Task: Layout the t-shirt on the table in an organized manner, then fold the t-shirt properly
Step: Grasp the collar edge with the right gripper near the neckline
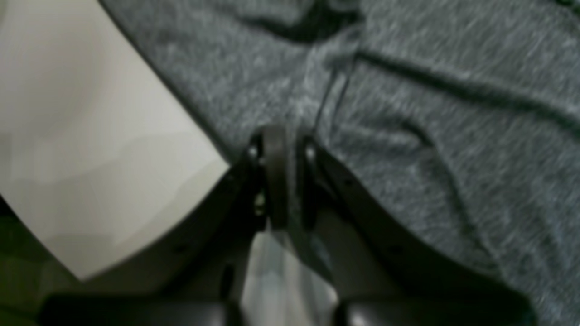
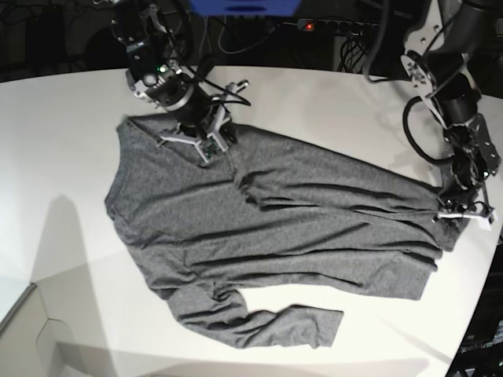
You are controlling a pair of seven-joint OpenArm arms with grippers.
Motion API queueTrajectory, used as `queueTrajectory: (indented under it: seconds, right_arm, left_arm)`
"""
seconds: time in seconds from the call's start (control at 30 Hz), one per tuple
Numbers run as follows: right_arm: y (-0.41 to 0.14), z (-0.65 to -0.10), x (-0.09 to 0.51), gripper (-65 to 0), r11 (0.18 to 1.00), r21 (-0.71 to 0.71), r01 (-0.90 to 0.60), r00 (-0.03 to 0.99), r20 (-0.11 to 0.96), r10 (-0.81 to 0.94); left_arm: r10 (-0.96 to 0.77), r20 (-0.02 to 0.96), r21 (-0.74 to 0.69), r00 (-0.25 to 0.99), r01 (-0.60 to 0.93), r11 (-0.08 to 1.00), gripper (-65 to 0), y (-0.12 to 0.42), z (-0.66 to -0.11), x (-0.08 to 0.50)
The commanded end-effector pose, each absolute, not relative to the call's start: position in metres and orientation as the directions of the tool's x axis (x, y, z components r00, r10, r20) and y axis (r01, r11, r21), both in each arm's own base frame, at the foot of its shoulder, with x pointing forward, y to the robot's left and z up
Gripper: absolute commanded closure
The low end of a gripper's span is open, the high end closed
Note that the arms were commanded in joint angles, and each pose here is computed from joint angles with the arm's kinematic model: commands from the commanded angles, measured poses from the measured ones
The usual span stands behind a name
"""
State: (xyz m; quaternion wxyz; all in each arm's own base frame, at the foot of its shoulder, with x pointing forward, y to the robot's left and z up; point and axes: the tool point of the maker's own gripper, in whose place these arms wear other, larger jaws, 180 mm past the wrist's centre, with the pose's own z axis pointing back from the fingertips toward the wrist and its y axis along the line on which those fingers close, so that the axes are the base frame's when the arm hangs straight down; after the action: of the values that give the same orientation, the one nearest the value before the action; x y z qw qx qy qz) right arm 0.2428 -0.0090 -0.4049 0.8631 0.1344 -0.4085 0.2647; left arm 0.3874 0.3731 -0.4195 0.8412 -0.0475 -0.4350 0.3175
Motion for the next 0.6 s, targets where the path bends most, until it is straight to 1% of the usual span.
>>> queueTrajectory:
  seconds: [0.0,0.03,0.33,0.47,0.57]
  right_arm:
    - [-0.005,-0.391,0.253,-0.8,0.823,0.012,-0.569,0.485,0.813,0.323]
    - [-0.005,-0.391,0.253,0.0,0.823,0.012,-0.569,0.485,0.813,0.323]
    - [-0.004,-0.389,0.254,0.0,0.820,0.009,-0.573,0.478,0.816,0.326]
    - [0.001,-0.378,0.265,0.0,0.780,-0.016,-0.626,0.425,0.832,0.358]
    - [-0.002,-0.375,0.277,0.0,0.774,-0.045,-0.632,0.422,0.817,0.393]
  left_arm:
    - [0.555,0.740,-0.349,0.380,-0.490,0.799,0.0,0.388,-0.399,0.396]
    - [0.555,0.740,-0.349,0.380,-0.490,0.799,0.0,0.388,-0.399,0.396]
    - [0.555,0.740,-0.349,0.380,-0.490,0.799,0.0,0.388,-0.399,0.396]
    - [0.554,0.742,-0.347,0.378,-0.490,0.800,0.0,0.389,-0.398,0.396]
    - [0.548,0.747,-0.339,0.376,-0.493,0.801,0.0,0.395,-0.395,0.395]
